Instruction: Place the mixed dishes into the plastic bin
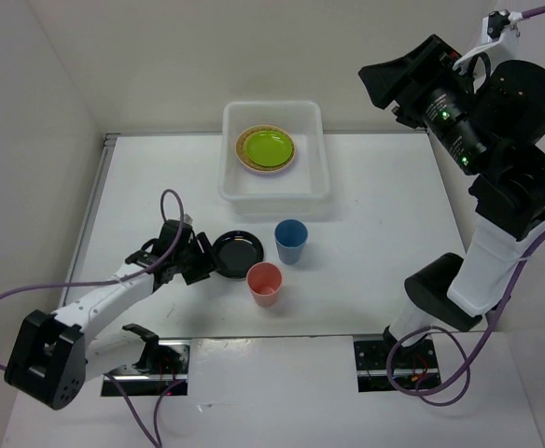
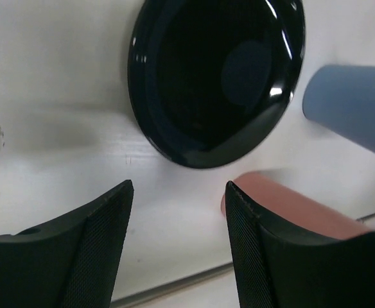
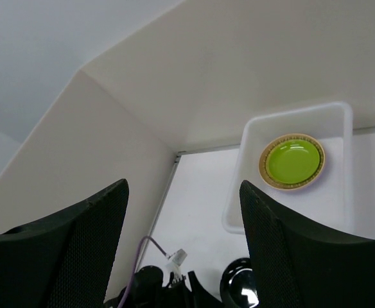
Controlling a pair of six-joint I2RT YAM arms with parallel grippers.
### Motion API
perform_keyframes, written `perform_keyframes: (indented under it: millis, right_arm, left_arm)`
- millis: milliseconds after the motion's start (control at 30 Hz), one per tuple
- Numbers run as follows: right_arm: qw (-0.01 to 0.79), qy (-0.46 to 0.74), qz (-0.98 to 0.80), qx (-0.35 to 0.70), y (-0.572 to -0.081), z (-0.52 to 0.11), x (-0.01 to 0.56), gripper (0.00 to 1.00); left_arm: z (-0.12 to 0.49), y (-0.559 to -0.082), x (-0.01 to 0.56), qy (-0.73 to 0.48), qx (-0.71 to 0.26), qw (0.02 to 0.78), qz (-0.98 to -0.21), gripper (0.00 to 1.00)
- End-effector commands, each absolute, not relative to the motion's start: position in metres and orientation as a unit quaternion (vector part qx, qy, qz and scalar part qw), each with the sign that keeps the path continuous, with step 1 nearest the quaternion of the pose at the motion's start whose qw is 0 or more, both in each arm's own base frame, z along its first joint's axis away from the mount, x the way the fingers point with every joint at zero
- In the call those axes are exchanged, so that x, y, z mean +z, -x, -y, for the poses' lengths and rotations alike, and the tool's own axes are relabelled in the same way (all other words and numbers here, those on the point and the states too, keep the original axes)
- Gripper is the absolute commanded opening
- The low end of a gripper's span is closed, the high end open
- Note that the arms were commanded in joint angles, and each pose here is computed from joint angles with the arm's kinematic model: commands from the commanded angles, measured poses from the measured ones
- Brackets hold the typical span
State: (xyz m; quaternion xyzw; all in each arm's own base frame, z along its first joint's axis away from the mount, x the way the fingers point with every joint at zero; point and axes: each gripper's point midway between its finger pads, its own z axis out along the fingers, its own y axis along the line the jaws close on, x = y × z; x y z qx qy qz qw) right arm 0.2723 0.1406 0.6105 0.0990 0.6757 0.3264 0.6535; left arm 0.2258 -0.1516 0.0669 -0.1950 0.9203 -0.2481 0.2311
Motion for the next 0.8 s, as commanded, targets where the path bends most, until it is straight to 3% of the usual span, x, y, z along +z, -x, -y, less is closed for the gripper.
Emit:
perform_keyframes:
  millis: [0,367,700,767]
  right_arm:
    - [0.647,-0.087,-0.687,0.319,-0.257,-0.134,0.604,0.75]
    - [0.66,-0.095,-0.683,0.296,-0.235,-0.111,0.606,0.76]
    - [0.664,-0.095,-0.682,0.291,-0.242,-0.113,0.607,0.76]
    - [0.661,-0.095,-0.686,0.289,-0.246,-0.115,0.605,0.76]
  left_arm:
    - [0.156,-0.247,0.058,0.216,-0.249,0.249,-0.911,0.67]
    - [0.172,-0.267,0.019,0.236,-0.243,0.218,-0.915,0.67]
    - [0.166,-0.266,0.001,0.273,-0.234,0.22,-0.907,0.48]
    - [0.162,-0.26,-0.007,0.291,-0.231,0.215,-0.903,0.39]
